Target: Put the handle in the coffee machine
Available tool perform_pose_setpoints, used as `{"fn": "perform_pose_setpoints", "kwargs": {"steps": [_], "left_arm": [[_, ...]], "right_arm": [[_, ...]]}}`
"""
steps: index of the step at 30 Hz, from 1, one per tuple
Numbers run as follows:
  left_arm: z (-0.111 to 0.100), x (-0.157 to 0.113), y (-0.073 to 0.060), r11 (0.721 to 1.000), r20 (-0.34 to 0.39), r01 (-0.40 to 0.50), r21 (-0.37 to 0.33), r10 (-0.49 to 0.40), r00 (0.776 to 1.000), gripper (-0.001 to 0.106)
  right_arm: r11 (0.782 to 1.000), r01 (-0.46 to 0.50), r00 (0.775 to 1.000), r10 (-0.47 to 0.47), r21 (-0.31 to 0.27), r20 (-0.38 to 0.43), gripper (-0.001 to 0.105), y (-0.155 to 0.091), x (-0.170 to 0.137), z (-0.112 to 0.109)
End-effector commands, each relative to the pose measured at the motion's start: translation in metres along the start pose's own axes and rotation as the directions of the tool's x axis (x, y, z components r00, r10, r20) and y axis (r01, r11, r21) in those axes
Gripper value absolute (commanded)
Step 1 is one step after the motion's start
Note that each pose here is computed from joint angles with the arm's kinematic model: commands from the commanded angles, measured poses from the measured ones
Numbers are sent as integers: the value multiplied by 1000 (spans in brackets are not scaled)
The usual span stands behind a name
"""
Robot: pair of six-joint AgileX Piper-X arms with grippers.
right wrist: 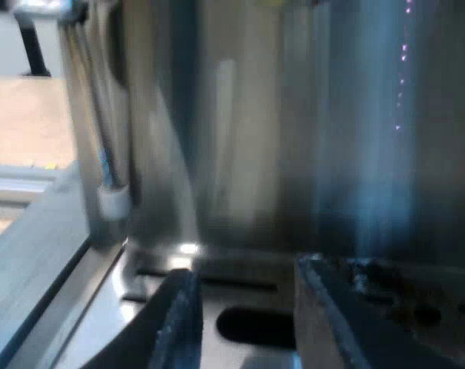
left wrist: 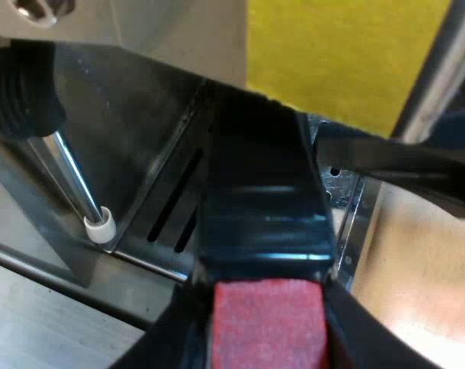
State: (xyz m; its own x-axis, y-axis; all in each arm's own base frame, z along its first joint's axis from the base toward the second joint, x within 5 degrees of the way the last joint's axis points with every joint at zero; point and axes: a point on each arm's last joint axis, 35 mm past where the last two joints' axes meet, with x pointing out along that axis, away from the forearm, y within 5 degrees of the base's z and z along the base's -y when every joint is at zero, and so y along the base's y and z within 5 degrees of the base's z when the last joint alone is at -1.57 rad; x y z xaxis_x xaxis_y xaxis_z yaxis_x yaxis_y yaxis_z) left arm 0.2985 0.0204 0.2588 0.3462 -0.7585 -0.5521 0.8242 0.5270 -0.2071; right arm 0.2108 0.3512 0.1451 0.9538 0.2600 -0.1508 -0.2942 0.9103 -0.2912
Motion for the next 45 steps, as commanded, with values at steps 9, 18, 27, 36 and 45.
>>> {"fn": "perform_pose_setpoints", "kwargs": {"steps": [9, 18, 27, 36, 45], "left_arm": [[32, -19, -5, 996, 195, 47, 72, -60, 979, 0], [32, -19, -5, 997, 195, 50, 56, -60, 979, 0], [32, -19, -5, 997, 195, 52, 50, -60, 979, 0], [32, -19, -5, 997, 195, 52, 50, -60, 979, 0], [32, -19, -5, 998, 194, 50, 50, -59, 979, 0]], "right_arm": [[998, 27, 999, -29, 53, 38, 47, -10, 15, 12], [992, 129, 985, -130, 10, 111, 47, 1, 33, 16], [989, 113, 973, -129, 91, 191, 47, -10, 44, 27], [989, 132, 961, -145, 67, 236, 33, -12, 43, 36], [986, 150, 951, -164, 72, 261, 36, -16, 44, 40]]}}
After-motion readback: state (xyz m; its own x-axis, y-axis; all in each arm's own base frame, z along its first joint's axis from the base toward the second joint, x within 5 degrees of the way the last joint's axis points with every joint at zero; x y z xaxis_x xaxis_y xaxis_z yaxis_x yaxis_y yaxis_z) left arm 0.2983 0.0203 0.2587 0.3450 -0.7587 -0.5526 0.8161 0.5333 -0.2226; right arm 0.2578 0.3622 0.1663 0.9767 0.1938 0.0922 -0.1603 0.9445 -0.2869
